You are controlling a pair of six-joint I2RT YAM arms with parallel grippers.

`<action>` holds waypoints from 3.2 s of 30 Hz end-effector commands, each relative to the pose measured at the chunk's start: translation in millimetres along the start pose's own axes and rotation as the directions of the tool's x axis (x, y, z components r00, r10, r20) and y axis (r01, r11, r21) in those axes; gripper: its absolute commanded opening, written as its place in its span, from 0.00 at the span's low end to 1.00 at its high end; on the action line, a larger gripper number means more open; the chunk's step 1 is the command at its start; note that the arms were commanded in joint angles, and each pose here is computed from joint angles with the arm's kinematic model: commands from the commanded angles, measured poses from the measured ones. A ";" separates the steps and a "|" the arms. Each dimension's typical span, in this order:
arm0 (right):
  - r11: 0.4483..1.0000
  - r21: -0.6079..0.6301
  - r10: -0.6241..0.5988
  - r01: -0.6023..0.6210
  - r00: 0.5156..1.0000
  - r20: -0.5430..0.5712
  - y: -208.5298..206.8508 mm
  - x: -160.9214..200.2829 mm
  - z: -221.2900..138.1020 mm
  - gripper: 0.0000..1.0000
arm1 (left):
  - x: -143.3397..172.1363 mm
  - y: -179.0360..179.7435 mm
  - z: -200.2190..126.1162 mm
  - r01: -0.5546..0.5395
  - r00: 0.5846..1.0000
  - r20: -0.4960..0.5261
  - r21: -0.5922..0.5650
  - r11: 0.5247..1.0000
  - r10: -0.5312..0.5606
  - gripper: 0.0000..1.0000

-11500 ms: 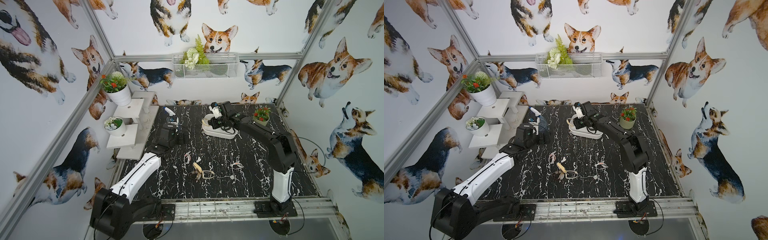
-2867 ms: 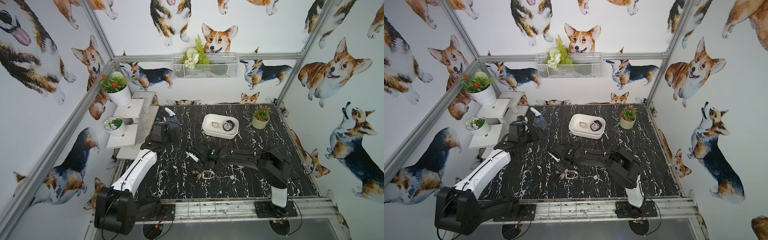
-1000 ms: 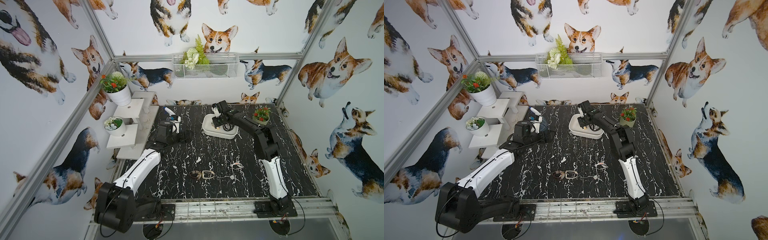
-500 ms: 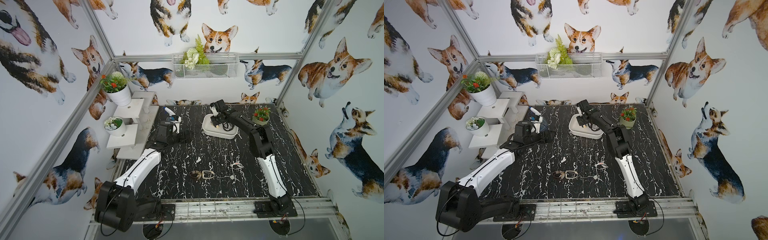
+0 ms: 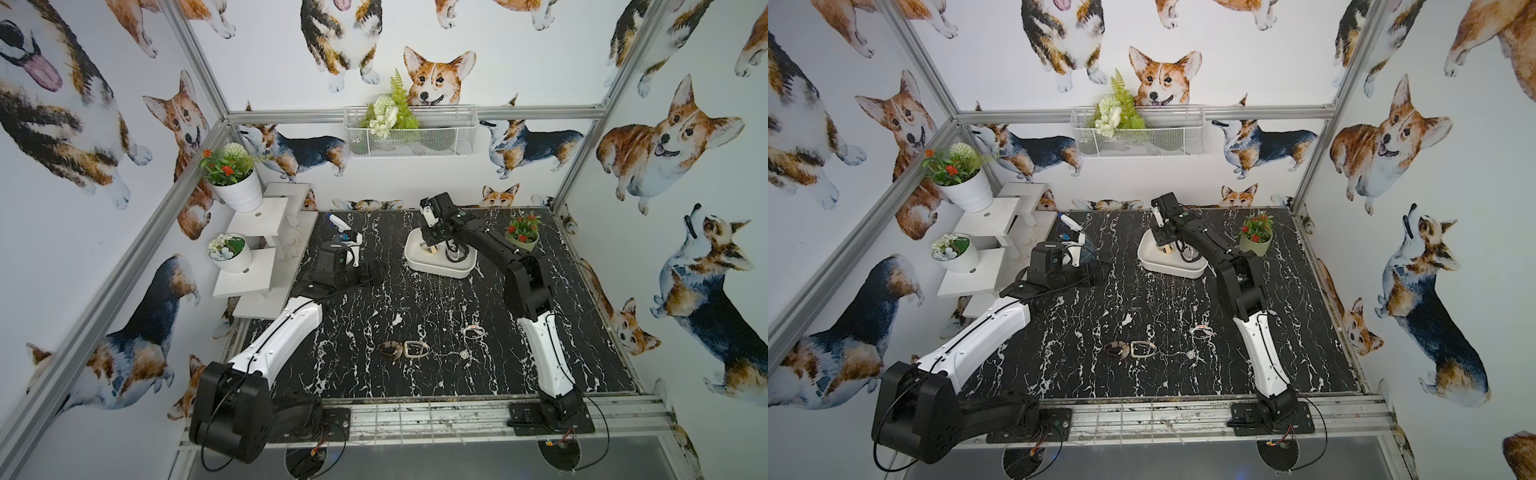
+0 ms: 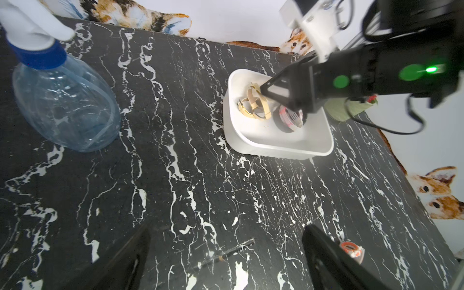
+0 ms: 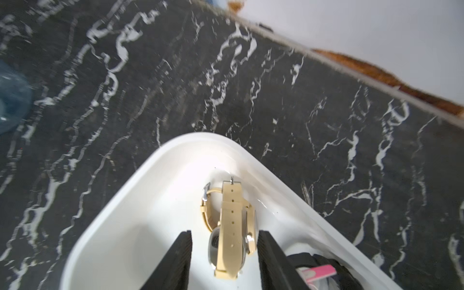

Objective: Put the watch into the storage box
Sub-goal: Place the watch in the storage box, then pick up the watch at the center of the board.

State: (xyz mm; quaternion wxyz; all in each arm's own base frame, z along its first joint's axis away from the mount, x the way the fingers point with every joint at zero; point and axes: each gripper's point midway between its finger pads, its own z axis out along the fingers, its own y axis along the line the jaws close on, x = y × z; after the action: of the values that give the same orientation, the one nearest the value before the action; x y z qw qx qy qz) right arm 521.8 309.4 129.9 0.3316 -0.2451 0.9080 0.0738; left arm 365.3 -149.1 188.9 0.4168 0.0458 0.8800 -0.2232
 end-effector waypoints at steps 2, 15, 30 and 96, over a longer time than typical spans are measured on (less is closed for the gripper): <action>0.998 -0.033 -0.043 0.045 0.997 0.065 19.7 -15.3 -35.4 0.49 | -4.7 14.4 -1.6 0.016 1.000 0.009 -0.088 0.996 -0.015 1.00; 0.924 -0.376 -0.036 0.067 0.996 0.087 111.3 78.5 -132.6 0.49 | 0.6 49.3 -0.2 0.110 0.993 -0.020 -0.235 0.966 -0.118 1.00; 0.983 0.022 0.185 -0.184 0.965 -0.186 45.1 236.3 -152.1 0.45 | 5.1 46.8 10.0 0.136 0.989 -0.034 -0.167 0.976 -0.144 1.00; 0.997 0.033 0.078 -0.071 0.876 -0.476 34.5 295.8 -134.8 0.53 | 4.1 37.3 9.5 0.110 0.993 -0.023 -0.129 0.986 -0.114 1.00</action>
State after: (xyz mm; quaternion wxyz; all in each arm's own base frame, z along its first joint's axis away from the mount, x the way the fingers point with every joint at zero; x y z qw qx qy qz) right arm 240.4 179.4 45.6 0.1131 -0.2011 0.9730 0.0078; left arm 378.6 -120.1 165.3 0.3860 -0.0320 0.9019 -0.1911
